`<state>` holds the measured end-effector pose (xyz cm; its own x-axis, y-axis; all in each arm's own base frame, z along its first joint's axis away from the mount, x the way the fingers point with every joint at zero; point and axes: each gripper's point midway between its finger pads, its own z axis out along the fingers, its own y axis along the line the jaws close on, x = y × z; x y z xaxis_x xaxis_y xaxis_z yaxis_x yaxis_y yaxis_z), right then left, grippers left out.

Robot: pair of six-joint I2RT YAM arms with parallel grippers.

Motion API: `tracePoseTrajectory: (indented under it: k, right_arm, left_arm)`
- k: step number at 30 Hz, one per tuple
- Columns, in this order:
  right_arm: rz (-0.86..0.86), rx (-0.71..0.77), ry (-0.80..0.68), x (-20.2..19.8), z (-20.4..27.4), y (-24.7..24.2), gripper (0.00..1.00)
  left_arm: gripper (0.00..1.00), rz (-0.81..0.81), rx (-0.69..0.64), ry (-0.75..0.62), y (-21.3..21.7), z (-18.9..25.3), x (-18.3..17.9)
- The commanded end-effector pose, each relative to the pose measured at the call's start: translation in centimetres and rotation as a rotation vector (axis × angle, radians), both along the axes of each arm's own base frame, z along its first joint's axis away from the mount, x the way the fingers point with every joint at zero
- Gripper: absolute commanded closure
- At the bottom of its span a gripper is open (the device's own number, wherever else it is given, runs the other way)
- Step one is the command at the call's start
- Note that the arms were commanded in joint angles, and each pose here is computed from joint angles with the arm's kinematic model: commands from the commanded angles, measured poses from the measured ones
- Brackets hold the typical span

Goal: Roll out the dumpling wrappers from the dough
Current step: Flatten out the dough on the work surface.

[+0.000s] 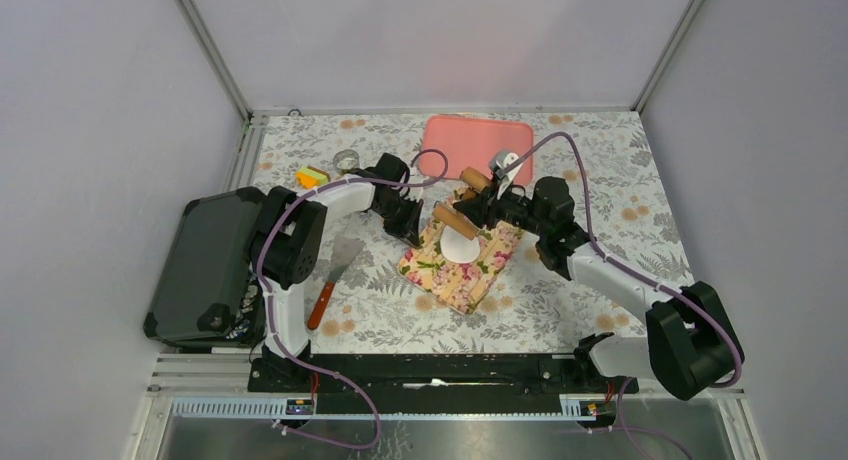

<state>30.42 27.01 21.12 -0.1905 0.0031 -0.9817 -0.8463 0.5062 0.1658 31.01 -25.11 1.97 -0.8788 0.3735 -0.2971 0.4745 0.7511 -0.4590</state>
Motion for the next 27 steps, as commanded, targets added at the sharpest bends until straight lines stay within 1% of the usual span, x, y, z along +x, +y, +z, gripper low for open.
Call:
tracePoseTrajectory:
  k: [1, 2, 4, 10, 17, 24, 27]
  right_arm:
    - [-0.029, -0.085, -0.319, 1.7, 0.5, -0.8, 1.0]
    - [-0.017, -0.115, -0.377, 1.5, -0.2, -0.9, 1.0]
    - [-0.007, -0.146, -0.442, 1.2, -0.9, -1.2, 1.0]
    - [0.101, -0.194, -0.459, -0.1, -2.7, -0.6, 1.0]
    - [0.175, -0.226, -0.459, -0.9, -5.2, -0.2, 1.0]
    - [0.28, -0.291, -0.371, -2.1, -10.0, 0.0, 1.0]
    - [0.324, -0.319, -0.35, -3.0, -11.3, -0.2, 1.0]
  left_arm:
    - [1.0, -0.085, 0.098, 0.088, 2.5, -2.6, -2.7]
    - [1.0, -0.086, 0.096, 0.083, 2.7, -2.7, -2.6]
    - [1.0, -0.079, 0.083, 0.087, 3.0, -2.7, -2.4]
    - [1.0, -0.064, 0.05, 0.103, 3.1, -2.6, -2.1]
    - [1.0, -0.057, 0.063, 0.118, 3.2, -2.9, -2.1]
    - [1.0, -0.057, 0.068, 0.124, 3.2, -3.0, -2.1]
    - [1.0, -0.055, 0.07, 0.123, 3.3, -3.1, -2.0]
